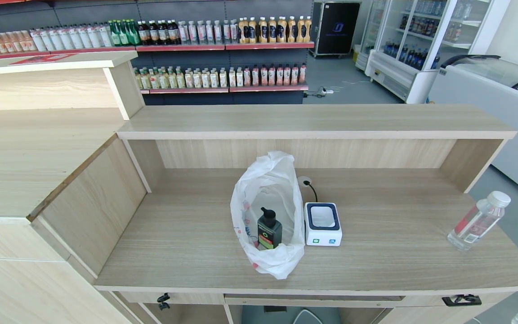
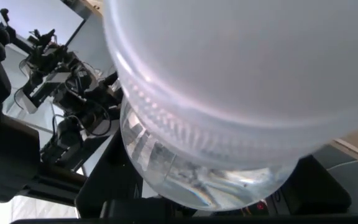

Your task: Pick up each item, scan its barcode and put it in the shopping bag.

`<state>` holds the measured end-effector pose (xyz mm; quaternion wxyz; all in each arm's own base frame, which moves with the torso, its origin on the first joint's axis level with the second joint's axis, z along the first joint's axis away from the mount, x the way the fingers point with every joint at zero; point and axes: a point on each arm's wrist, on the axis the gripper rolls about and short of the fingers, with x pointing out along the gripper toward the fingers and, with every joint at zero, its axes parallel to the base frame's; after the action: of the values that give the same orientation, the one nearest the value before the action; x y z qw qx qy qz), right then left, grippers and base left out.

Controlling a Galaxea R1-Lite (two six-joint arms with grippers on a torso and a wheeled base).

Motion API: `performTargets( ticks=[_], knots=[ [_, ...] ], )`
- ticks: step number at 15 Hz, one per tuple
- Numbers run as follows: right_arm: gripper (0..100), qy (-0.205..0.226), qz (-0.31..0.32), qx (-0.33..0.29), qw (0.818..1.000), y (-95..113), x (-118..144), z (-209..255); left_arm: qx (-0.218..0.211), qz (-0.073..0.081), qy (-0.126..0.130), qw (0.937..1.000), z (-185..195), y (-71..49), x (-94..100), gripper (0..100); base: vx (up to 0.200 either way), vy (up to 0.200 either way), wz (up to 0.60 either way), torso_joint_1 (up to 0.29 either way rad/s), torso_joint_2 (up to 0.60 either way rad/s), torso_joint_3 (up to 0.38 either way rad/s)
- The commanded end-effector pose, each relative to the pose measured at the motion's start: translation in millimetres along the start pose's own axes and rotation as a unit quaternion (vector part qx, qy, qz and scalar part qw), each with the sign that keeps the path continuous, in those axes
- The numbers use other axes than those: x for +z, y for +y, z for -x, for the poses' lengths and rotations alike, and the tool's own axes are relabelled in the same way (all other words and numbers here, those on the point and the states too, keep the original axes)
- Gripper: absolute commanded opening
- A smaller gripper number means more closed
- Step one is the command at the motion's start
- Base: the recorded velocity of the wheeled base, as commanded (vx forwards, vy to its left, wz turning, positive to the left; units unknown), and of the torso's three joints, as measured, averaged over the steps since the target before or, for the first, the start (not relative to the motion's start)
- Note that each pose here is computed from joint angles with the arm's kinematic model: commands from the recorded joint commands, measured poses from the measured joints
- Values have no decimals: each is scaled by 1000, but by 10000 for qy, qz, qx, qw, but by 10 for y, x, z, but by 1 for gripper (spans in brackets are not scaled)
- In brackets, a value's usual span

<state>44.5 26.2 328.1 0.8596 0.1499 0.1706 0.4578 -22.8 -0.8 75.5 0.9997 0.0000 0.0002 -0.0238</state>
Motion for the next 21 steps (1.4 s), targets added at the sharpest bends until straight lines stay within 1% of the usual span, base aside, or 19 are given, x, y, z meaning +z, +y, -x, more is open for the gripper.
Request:
performTargets(
  ticks=[1, 11, 12, 14, 15, 16, 18, 20, 21],
  knots=[
    [0, -47, 54, 18, 10000, 30, -8, 31, 1, 0, 6, 10000, -1, 0, 0, 100, 0, 0, 0, 0, 0, 0],
    [0, -16, 23, -7, 10000, -2, 6, -3, 1, 0, 6, 10000, -1, 0, 0, 100, 0, 0, 0, 0, 0, 0],
    [0, -1, 5, -82, 10000, -23, -12, -13, 1, 0, 6, 10000, -1, 0, 0, 100, 0, 0, 0, 0, 0, 0],
    [0, 15, -67, -560, 9984, -132, -38, -78, 1, 0, 6, 10000, -1, 0, 0, 100, 0, 0, 0, 0, 0, 0],
    [0, -13, 2, -1024, 9947, -253, -40, -141, 1, 0, 6, 10000, -1, 0, 0, 100, 0, 0, 0, 0, 0, 0],
    [0, -99, 89, -1370, 9905, -357, -24, -188, 1, 0, 6, 10000, -1, 0, 0, 100, 0, 0, 0, 0, 0, 0],
    [0, -366, 283, -2143, 9757, -568, -6, -264, 1, 0, 6, 10000, -1, 0, 0, 100, 0, 0, 0, 0, 0, 0],
    [0, -675, 578, -3126, 9457, -861, -110, -360, 1, 0, 6, 10000, -1, 0, 0, 100, 0, 0, 0, 0, 0, 0],
    [0, -703, 625, -3741, 9226, -1017, -225, -410, 1, 0, 6, 10000, -1, 0, 0, 100, 0, 0, 0, 0, 0, 0]
  ],
)
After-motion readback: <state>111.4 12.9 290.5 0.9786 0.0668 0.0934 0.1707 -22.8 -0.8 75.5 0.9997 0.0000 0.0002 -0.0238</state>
